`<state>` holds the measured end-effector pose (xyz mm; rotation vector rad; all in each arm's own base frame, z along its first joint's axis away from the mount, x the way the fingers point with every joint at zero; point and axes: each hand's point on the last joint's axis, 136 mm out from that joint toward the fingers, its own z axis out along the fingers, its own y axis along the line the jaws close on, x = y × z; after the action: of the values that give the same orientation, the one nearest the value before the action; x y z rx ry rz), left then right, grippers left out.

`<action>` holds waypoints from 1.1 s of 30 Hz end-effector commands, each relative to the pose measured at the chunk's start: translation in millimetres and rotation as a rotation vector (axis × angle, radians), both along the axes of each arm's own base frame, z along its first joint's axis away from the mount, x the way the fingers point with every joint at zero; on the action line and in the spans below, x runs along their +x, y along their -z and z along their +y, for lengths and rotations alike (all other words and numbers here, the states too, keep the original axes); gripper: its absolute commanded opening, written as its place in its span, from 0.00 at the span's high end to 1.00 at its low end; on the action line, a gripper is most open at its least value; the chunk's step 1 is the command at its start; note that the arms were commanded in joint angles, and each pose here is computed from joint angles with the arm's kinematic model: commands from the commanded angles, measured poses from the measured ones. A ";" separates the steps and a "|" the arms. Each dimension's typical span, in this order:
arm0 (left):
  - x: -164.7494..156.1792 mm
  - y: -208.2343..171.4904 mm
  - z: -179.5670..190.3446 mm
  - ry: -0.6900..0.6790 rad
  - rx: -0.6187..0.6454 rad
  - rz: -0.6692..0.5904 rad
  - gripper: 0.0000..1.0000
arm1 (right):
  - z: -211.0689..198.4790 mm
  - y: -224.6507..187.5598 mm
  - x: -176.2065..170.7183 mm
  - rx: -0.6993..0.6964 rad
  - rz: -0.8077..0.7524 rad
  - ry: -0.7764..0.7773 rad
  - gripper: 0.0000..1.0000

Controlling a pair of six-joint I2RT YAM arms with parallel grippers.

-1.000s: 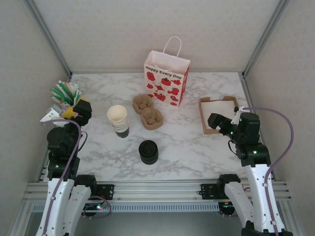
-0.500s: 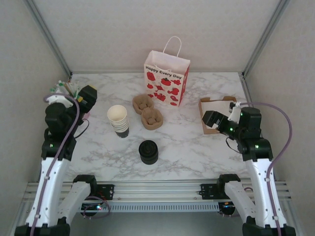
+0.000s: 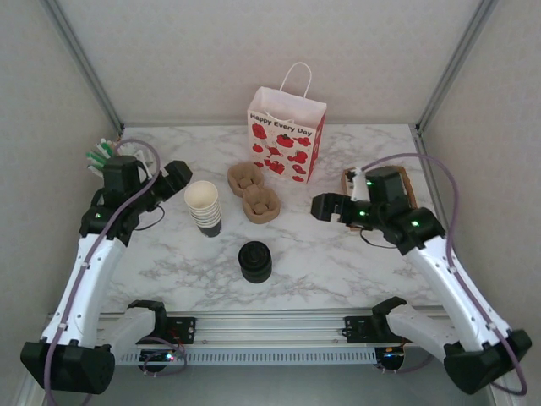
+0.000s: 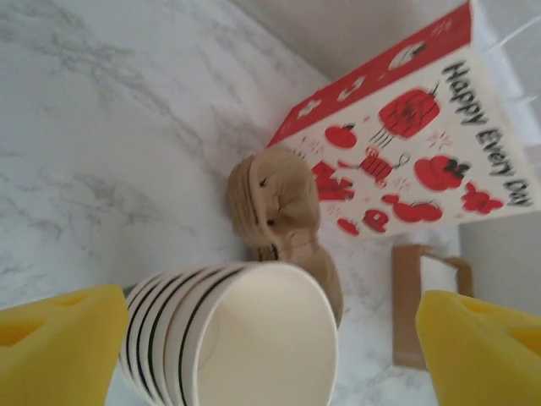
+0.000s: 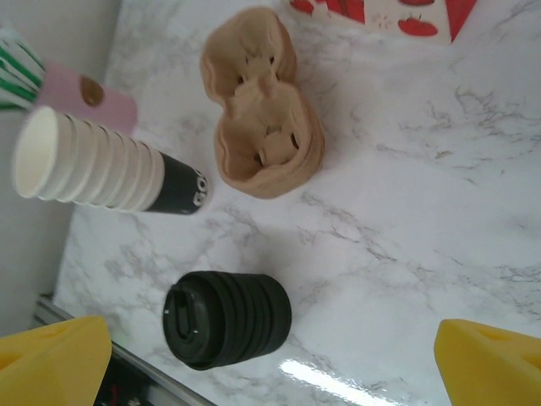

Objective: Pack the takeout coffee

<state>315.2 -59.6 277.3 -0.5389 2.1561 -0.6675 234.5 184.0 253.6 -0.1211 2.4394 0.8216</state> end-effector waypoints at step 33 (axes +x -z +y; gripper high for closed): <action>-30.7 11.7 -93.6 0.366 0.500 0.274 0.57 | 87.5 38.9 24.9 0.094 0.095 -0.163 0.18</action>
<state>283.9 -157.8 267.7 0.0058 2.5751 -0.3124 262.6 255.8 212.0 -0.2370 2.5092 0.9104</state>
